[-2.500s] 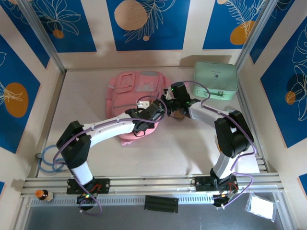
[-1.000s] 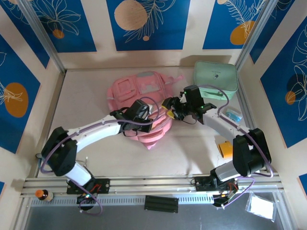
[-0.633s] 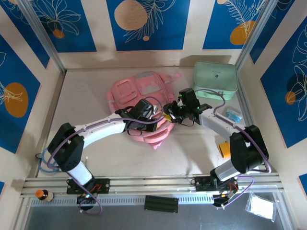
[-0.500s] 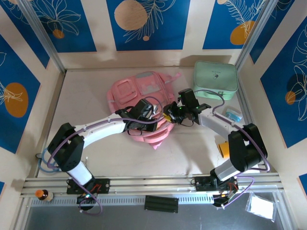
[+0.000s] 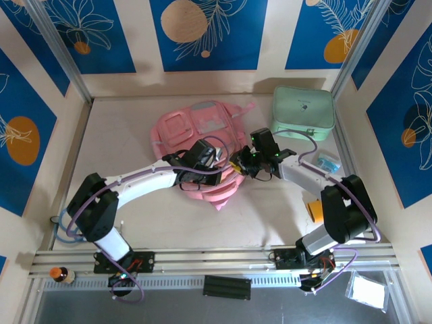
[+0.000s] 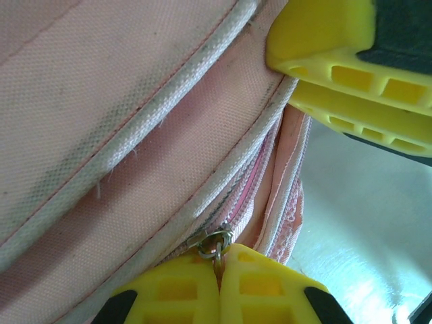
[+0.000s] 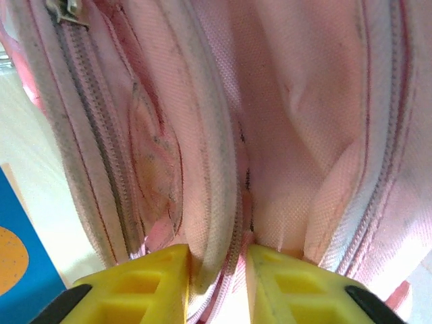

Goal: Pack the student bag
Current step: Unzip the student bag at the center of the table.

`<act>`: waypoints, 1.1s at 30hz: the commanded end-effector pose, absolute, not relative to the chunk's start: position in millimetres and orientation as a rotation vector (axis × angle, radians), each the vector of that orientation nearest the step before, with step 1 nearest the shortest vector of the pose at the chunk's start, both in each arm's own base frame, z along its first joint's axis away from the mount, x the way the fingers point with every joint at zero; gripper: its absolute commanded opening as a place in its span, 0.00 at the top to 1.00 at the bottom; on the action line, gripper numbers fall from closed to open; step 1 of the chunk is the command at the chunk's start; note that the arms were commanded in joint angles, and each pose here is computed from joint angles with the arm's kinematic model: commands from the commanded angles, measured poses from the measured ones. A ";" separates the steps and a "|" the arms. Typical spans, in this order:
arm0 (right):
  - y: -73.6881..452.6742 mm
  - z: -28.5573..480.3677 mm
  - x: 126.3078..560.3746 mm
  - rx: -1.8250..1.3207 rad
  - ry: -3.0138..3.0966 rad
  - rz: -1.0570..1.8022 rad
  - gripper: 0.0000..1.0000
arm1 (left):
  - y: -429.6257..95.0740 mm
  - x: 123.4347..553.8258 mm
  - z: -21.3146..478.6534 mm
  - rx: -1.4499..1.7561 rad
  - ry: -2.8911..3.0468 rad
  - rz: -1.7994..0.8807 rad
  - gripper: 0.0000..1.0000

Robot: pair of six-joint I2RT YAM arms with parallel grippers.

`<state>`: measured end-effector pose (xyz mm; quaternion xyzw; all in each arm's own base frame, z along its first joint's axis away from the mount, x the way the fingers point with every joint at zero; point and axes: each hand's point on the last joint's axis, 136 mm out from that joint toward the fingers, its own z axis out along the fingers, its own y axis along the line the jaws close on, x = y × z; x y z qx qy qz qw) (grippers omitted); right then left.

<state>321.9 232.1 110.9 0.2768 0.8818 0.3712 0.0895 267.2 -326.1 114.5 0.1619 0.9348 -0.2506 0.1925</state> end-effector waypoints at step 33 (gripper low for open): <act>198.7 134.0 344.3 0.631 2.532 0.865 0.97 | -122.5 301.4 67.1 0.528 2.793 0.086 1.00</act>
